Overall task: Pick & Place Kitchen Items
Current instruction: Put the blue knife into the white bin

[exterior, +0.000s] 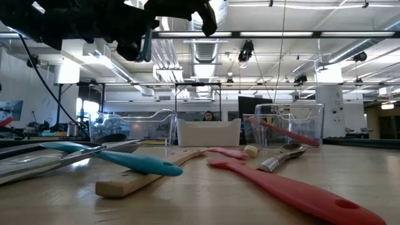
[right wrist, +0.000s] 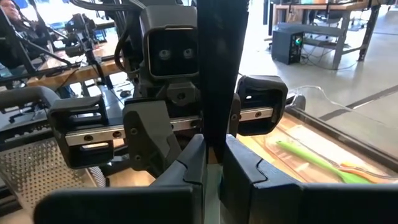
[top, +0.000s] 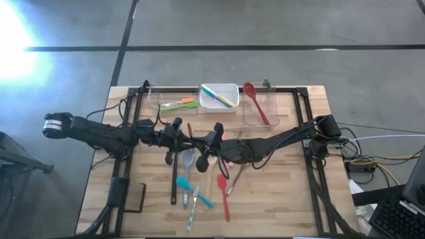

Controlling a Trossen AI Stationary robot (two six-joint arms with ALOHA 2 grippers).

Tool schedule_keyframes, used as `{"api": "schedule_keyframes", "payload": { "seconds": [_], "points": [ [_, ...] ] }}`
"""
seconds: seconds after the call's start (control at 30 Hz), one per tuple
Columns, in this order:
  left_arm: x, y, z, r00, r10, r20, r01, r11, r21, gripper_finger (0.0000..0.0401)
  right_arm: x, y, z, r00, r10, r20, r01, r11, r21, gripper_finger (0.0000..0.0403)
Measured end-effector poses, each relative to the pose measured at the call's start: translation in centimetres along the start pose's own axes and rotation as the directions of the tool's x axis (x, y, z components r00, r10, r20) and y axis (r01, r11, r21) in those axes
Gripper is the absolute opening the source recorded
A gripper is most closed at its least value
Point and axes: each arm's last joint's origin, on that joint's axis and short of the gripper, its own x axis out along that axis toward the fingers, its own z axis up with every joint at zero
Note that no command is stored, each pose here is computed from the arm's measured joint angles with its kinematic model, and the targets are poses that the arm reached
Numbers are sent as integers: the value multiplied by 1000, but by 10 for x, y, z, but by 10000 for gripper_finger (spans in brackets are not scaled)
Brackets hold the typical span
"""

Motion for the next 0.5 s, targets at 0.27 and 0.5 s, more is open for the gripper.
{"api": "schedule_keyframes", "payload": {
  "seconds": [0.27,0.5],
  "points": [
    [-1,1,-3,1000,24,-14,-24,1000,-2,87,-4,-4,0,997,-44,-57,42,998,-37,19],
    [-1,0,-5,999,5,-34,-4,1000,10,117,-14,-10,10,989,-135,-60,130,989,-73,19]
  ]
}}
